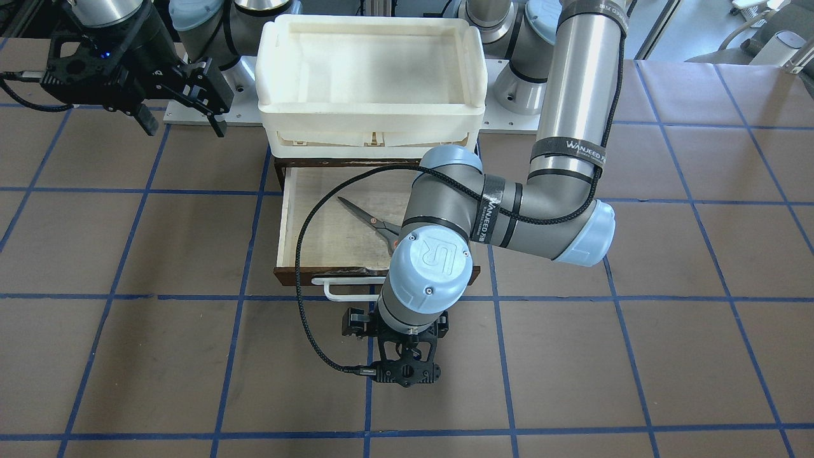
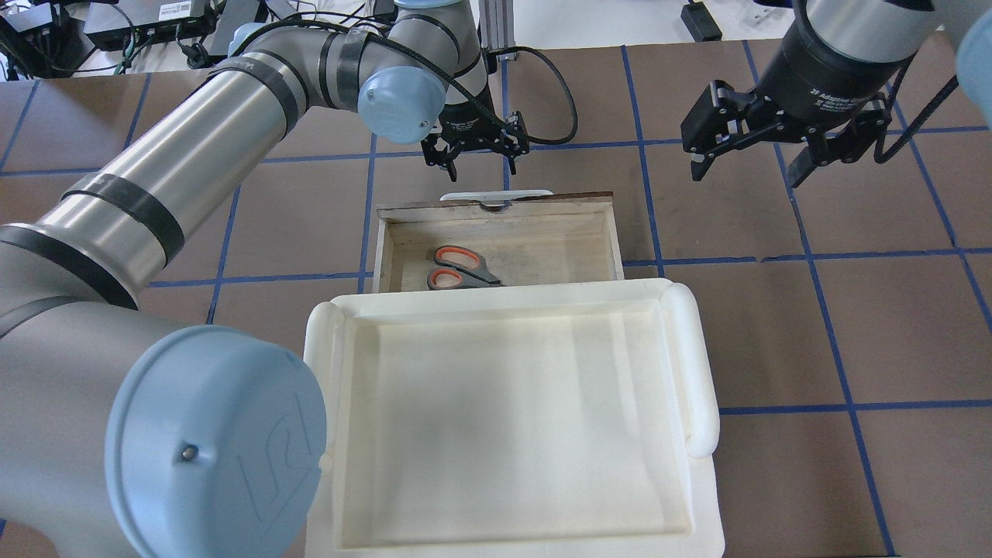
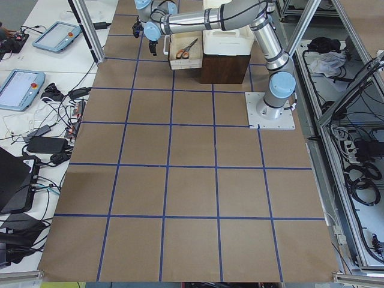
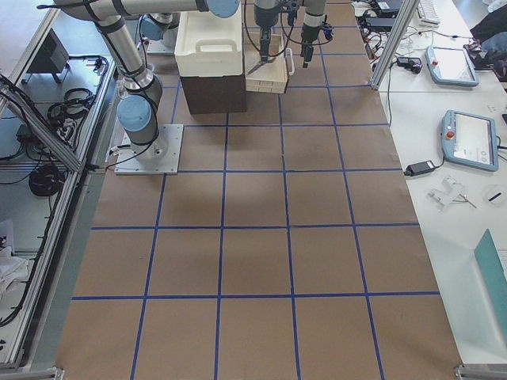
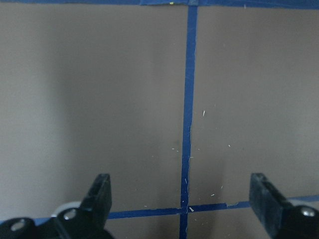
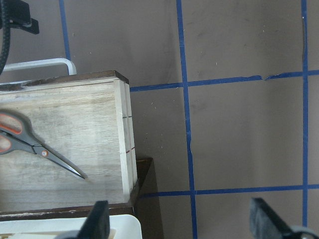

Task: Put scissors in drawer and close it
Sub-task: 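Move the left gripper over the white drawer handle while the right gripper withdraws, then lower the left gripper to the drawer handle and push the drawer inward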

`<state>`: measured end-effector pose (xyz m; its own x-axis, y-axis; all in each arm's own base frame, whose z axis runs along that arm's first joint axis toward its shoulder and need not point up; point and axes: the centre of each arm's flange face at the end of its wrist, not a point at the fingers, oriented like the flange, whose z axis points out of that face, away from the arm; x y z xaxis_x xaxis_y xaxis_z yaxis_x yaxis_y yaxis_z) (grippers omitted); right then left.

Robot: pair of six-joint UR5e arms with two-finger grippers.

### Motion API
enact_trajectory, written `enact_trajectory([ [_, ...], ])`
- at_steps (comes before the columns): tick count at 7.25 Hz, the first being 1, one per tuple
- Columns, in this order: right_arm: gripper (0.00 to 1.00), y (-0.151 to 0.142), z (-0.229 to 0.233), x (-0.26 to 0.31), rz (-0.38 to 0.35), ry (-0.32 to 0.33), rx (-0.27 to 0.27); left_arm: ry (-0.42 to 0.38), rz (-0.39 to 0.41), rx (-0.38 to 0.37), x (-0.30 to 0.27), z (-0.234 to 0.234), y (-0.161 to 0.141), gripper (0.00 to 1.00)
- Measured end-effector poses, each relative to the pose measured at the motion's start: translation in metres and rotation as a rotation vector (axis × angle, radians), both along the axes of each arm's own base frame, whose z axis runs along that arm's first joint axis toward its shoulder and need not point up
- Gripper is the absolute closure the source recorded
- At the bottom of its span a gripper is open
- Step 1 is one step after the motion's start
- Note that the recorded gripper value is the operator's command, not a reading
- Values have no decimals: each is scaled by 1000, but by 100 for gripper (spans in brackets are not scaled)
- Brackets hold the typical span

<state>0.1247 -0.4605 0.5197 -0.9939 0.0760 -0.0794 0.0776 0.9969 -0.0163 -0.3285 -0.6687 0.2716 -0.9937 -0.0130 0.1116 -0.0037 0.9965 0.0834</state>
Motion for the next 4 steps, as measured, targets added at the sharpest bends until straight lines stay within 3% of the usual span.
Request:
enact_trajectory([
  [4,0,1,-2,-1,1,9,-3,-17,-2,86,1,-8,10,0],
])
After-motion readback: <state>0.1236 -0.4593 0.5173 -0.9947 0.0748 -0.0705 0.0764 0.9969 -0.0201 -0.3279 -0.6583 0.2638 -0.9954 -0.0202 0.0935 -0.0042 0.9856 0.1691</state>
